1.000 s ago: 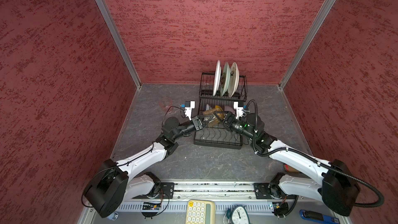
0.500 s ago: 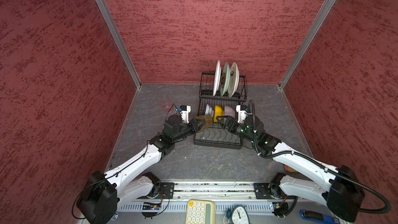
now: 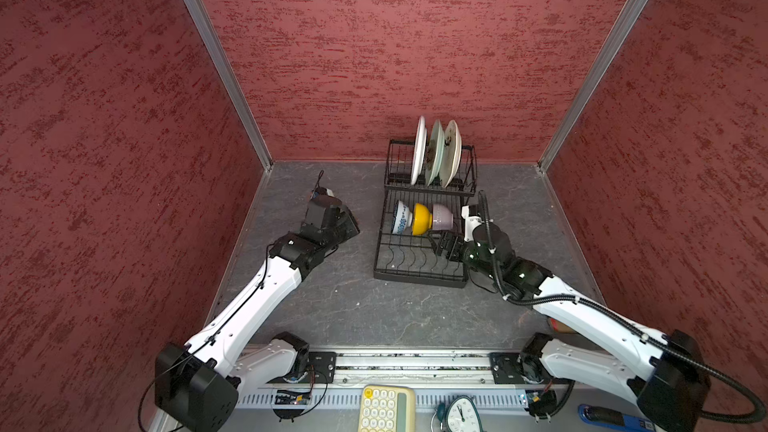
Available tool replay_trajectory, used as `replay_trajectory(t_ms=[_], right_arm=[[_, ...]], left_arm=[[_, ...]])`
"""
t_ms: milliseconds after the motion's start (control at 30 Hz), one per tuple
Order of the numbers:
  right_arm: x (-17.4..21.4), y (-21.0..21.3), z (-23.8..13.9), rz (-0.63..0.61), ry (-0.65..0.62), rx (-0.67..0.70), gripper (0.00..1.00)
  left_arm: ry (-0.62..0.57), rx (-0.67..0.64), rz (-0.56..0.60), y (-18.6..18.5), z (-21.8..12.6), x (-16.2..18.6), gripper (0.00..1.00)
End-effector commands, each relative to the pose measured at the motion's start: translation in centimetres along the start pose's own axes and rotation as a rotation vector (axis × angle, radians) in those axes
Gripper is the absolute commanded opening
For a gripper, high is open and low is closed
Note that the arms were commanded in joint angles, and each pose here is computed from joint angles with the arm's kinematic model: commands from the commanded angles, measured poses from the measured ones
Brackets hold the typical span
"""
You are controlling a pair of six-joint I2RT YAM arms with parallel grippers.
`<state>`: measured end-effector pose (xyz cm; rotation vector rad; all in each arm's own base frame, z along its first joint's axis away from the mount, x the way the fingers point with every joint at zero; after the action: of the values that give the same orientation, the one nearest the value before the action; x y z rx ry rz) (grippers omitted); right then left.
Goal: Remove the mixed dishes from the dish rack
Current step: 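Carry the yellow glass away with left gripper while right gripper withdraws, then set the yellow glass upright beside the pink glass with left gripper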
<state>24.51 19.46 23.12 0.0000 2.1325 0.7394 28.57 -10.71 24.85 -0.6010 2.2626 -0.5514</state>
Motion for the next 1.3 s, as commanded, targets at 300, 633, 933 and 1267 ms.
replay_trajectory(t_ms=[300,633,933,1267], right_arm=[[-1.0,-0.7,-1.3,-0.141,-0.053,0.07,0.99],[-0.5,-1.2,-1.2,-0.168,-0.032,0.083,0.99],[0.3,-1.9,-1.8,-0.165,-0.025,0.097,0.99],[1.2,-2.8,-2.2,-0.156,-0.008,0.118,0.99]], left_arm=[[0.059,-0.419,0.011,7.4,1.8,-4.1,0.0],[0.117,-0.554,0.007,10.1,5.7,-6.6,0.0],[0.164,-0.612,-0.024,12.1,9.0,-9.3,0.0],[0.184,-0.62,-0.096,14.2,11.4,-13.3,0.0]])
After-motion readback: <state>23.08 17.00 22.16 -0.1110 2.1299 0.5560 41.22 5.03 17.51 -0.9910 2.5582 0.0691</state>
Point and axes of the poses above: each gripper's point midway between its finger pads, its own z axis out along the fingers, its own y axis along the line the jaws close on, x = y × z, the point moved 5 cm from there along -z, back along the fingers, and after that the axes turned 5 degrees about -z, right-handed, at the moved point
